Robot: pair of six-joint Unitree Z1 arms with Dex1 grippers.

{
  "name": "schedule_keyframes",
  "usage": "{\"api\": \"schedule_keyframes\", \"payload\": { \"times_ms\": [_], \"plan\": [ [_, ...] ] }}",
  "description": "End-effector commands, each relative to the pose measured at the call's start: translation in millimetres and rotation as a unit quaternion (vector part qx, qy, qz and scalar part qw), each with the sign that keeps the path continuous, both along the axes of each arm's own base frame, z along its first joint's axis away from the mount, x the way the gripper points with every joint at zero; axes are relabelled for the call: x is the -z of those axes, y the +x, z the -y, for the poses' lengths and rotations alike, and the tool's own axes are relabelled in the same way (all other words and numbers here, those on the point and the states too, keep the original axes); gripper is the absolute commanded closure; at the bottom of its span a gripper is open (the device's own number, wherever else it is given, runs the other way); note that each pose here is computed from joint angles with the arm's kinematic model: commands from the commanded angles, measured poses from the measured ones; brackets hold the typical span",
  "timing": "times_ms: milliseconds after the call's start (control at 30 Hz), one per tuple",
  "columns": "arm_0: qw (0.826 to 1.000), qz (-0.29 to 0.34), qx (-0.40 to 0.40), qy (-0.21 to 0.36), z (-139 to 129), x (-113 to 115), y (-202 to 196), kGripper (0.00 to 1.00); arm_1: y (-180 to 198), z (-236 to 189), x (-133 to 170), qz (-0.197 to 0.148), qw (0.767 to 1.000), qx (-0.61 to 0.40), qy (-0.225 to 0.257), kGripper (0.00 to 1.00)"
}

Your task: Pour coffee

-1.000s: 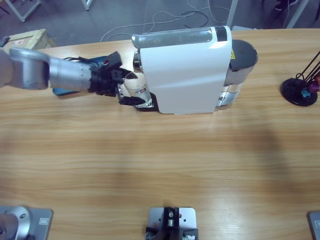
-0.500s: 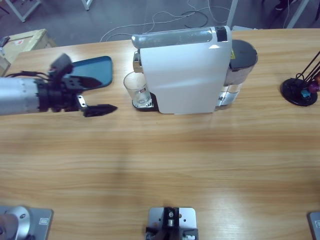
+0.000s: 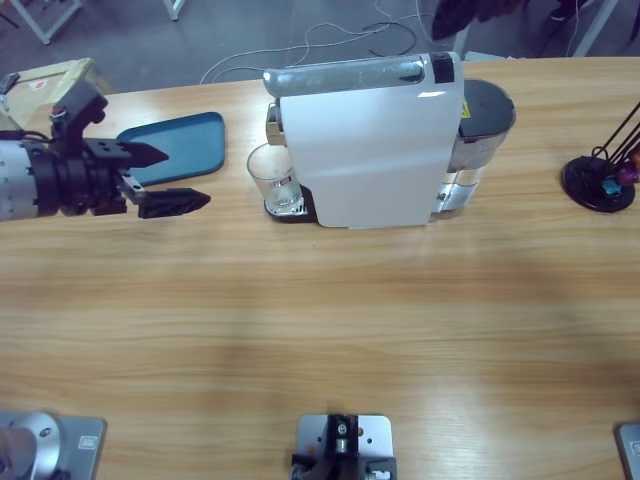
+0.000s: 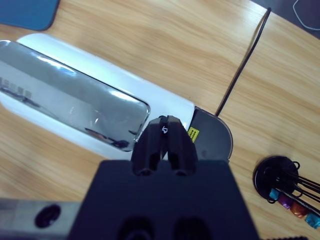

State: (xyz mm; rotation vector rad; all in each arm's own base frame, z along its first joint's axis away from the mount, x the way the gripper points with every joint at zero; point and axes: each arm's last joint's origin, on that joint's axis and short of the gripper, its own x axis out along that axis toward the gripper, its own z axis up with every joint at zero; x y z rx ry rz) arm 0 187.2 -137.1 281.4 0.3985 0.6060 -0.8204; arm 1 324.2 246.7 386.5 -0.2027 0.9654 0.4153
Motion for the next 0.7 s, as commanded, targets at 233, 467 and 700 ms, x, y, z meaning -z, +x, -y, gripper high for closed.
{"api": "schedule_keyframes", "payload": {
  "times_ms": [233,467,700],
  "plan": [
    [1.000,-0.014,-0.004,0.010,1,5,-2,0.018,12,-1,22,-0.027,0.999,0.019,-0.026,1.000],
    [1.000,-0.019,-0.003,0.013,1,9,-1,0.018,3,4,9,-0.020,0.999,0.018,-0.023,1.000],
    [1.000,-0.025,-0.003,0.017,1,13,-2,0.018,-2,0,13,-0.029,0.999,0.009,-0.027,1.000]
  ]
}}
